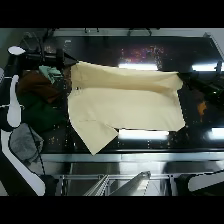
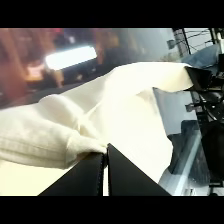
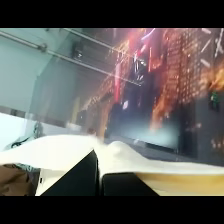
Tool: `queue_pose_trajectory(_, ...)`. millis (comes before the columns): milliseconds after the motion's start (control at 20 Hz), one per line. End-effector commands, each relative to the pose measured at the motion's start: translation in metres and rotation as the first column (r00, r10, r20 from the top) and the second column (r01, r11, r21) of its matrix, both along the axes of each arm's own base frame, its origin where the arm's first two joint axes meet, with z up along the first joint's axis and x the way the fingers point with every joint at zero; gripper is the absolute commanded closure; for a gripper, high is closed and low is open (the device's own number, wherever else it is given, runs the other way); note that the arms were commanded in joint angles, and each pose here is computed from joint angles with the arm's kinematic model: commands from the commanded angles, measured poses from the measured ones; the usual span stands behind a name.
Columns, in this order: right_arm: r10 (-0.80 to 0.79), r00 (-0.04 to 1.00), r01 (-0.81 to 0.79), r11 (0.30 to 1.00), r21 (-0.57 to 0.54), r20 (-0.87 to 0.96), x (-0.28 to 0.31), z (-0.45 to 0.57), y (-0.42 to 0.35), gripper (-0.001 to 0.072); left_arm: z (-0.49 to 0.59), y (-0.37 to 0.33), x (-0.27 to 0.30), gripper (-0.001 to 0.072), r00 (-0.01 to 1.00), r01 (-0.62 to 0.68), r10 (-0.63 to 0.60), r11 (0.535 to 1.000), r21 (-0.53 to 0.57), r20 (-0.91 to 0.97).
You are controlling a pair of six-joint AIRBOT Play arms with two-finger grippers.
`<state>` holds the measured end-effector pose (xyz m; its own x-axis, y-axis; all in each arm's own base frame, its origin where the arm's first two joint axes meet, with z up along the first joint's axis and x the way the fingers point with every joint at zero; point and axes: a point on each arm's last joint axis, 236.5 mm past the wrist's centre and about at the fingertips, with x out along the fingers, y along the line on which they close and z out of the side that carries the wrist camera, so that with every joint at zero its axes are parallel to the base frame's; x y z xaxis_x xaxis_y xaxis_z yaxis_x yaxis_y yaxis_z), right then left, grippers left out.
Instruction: Fold the shirts.
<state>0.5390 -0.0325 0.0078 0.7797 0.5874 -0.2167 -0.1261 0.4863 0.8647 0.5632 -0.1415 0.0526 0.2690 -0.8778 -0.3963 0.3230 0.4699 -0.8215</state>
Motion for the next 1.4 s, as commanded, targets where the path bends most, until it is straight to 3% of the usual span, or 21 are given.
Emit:
queue_pose_trajectory(0,0.052,0.997,-0.052,0.999,-0.008,-0.051,0.016,-0.03,-0.006,0.0693,-0.05,-0.004,-0.005,0.0692,0.996,0.013,-0.008,0.999,0.049,-0.086)
queue_pose_trajectory(250,0.13,0.934,-0.209,0.954,-0.215,-0.333,-0.022,-0.104,-0.019,0.0693,-0.1,0.003,-0.039,0.0692,0.968,0.116,-0.049,0.956,0.268,-0.246)
queue_pose_trajectory(400,0.128,0.924,-0.23,0.94,-0.254,-0.361,-0.027,-0.112,-0.024,0.0692,-0.125,0.029,-0.058,0.0692,0.928,0.141,0.015,0.91,0.39,-0.371)
queue_pose_trajectory(450,0.127,0.925,-0.226,0.941,-0.252,-0.358,-0.026,-0.109,-0.024,0.0655,-0.125,0.029,-0.065,0.0691,0.917,0.164,0.005,0.906,0.389,-0.398)
queue_pose_trajectory(500,0.126,0.926,-0.223,0.943,-0.248,-0.355,-0.025,-0.104,-0.024,0.0479,-0.123,0.028,-0.075,0.0684,0.904,0.197,-0.02,0.905,0.376,-0.426)
queue_pose_trajectory(550,0.141,0.928,-0.233,0.942,-0.242,-0.344,-0.026,-0.094,-0.024,0.0348,-0.121,0.028,-0.081,0.0479,0.893,0.222,-0.036,0.903,0.367,-0.449)
queue_pose_trajectory(650,0.159,0.932,-0.244,0.94,-0.239,-0.327,-0.033,-0.064,-0.034,0.0338,-0.11,0.033,-0.085,0.0073,0.874,0.219,-0.018,0.907,0.36,-0.486)
queue_pose_trajectory(700,0.137,0.927,-0.232,0.94,-0.248,-0.349,-0.042,-0.052,-0.048,0.0338,-0.102,0.037,-0.086,0.0047,0.866,0.212,-0.005,0.909,0.358,-0.5)
queue_pose_trajectory(850,0.099,0.855,-0.266,0.926,-0.267,-0.509,-0.103,-0.042,-0.087,0.0346,-0.085,0.055,-0.101,0.0048,0.841,0.194,0.028,0.917,0.349,-0.54)
queue_pose_trajectory(1050,0.045,0.752,-0.246,0.945,-0.216,-0.657,-0.188,-0.076,-0.097,0.0344,-0.086,0.051,-0.167,0.0048,0.793,0.243,-0.008,0.921,0.305,-0.609)
queue_pose_trajectory(1100,0.059,0.732,-0.246,0.952,-0.183,-0.678,-0.202,-0.089,-0.089,0.0333,-0.089,0.048,-0.185,0.0048,0.786,0.246,-0.009,0.922,0.299,-0.618)
queue_pose_trajectory(1200,0.093,0.689,-0.258,0.958,-0.123,-0.719,-0.222,-0.113,-0.067,0.0224,-0.097,0.042,-0.224,0.0048,0.765,0.245,-0.002,0.926,0.288,-0.644)
queue_pose_trajectory(1350,0.19,0.66,-0.349,0.935,-0.072,-0.727,-0.23,-0.132,-0.025,0.0228,-0.113,0.035,-0.28,0.0048,0.721,0.228,0.032,0.933,0.28,-0.693)
